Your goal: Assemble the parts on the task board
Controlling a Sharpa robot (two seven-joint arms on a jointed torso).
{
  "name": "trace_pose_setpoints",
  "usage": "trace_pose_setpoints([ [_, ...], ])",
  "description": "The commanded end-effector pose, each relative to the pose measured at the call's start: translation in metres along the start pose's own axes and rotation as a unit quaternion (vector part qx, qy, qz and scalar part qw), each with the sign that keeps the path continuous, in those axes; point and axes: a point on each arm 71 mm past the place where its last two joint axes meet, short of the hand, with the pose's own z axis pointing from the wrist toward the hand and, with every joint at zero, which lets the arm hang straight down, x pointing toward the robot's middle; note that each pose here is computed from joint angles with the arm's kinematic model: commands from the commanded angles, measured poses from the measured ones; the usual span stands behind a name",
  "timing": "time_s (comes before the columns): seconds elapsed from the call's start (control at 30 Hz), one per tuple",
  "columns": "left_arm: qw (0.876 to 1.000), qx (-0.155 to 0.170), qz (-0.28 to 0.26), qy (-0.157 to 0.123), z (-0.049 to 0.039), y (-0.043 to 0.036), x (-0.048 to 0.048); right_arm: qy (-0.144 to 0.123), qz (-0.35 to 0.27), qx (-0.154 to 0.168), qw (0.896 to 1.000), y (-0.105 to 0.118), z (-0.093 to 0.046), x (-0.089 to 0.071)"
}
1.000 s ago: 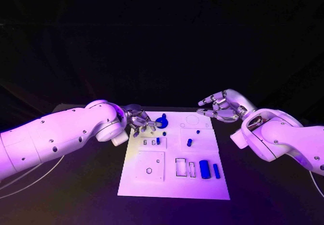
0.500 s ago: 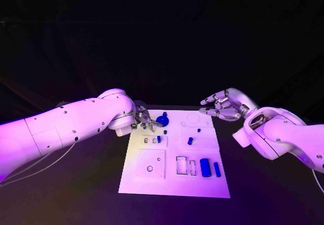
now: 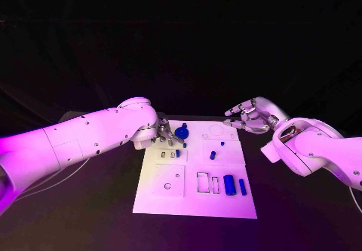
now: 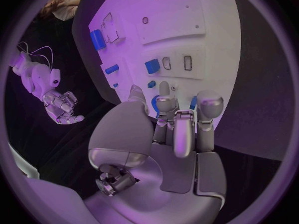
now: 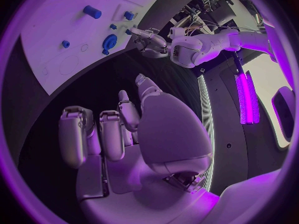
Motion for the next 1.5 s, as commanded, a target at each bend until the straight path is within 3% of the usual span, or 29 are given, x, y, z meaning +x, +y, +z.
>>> trace_pose_setpoints([
  [0.03,1.0,-0.013,0.024,0.013,0.0014,-0.0016,0.002,0.007,-0.007,0.001,1.0,-0.001,0.0,0.001],
  [0.77,0.998,-0.014,0.048,0.044,0.0081,-0.0088,0.0109,0.007,-0.006,0.002,1.0,-0.001,0.002,0.004],
  [1.5,0.997,-0.008,0.053,0.06,0.011,-0.0112,0.0153,0.007,-0.004,-0.001,1.0,0.0,0.004,0.005],
])
